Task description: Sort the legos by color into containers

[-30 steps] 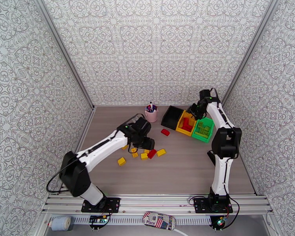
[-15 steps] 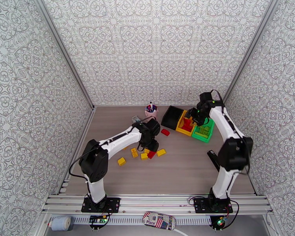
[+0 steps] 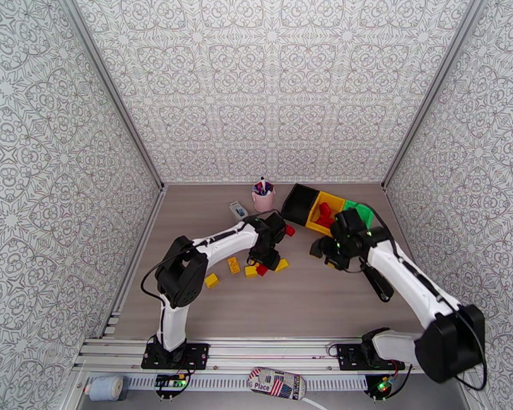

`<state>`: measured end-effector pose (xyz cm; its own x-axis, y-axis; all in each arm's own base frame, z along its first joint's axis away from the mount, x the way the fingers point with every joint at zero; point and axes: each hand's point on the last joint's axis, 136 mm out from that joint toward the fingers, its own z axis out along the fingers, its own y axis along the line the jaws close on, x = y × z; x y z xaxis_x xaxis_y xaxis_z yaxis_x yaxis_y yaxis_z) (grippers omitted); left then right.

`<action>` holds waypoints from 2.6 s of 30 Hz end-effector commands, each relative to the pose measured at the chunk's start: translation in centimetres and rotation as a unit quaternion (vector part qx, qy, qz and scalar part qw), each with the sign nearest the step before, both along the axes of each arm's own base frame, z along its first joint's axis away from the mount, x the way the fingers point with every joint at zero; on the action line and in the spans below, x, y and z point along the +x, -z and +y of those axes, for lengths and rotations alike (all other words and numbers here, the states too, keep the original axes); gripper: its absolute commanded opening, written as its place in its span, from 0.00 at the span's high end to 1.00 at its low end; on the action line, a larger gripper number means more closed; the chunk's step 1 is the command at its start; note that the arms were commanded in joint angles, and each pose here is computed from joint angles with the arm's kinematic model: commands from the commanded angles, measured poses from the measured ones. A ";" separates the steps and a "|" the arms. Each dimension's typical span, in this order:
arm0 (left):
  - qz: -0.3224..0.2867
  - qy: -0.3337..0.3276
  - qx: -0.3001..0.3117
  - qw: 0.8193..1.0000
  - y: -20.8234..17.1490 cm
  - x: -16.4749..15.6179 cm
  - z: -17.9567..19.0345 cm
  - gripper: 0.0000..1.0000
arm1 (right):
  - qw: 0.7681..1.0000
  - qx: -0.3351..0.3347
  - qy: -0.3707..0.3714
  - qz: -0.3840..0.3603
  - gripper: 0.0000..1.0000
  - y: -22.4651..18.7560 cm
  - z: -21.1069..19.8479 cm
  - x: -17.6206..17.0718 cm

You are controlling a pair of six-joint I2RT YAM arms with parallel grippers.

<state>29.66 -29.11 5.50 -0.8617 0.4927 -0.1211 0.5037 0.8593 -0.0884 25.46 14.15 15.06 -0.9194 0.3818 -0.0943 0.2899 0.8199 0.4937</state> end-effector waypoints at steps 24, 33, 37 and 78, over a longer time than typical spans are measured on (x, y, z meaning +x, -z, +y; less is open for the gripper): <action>-0.014 -0.016 0.058 0.998 2.0 1.9 1.8 0.52 | 0.999 0.019 0.025 -0.016 0.39 -1.0 -1.1 -4.2; -0.007 -0.025 0.070 0.997 2.6 0.6 2.6 0.54 | 0.999 0.025 0.026 -0.013 0.34 -0.6 -0.9 -4.3; -0.002 -0.026 0.074 0.997 3.1 -0.2 3.0 0.55 | 0.999 0.030 0.028 -0.012 0.33 -0.4 -0.8 -4.4; -0.020 -0.020 -0.266 0.964 -13.9 -4.7 -4.6 0.75 | 0.970 0.235 -0.041 -0.038 0.37 -6.6 12.8 4.5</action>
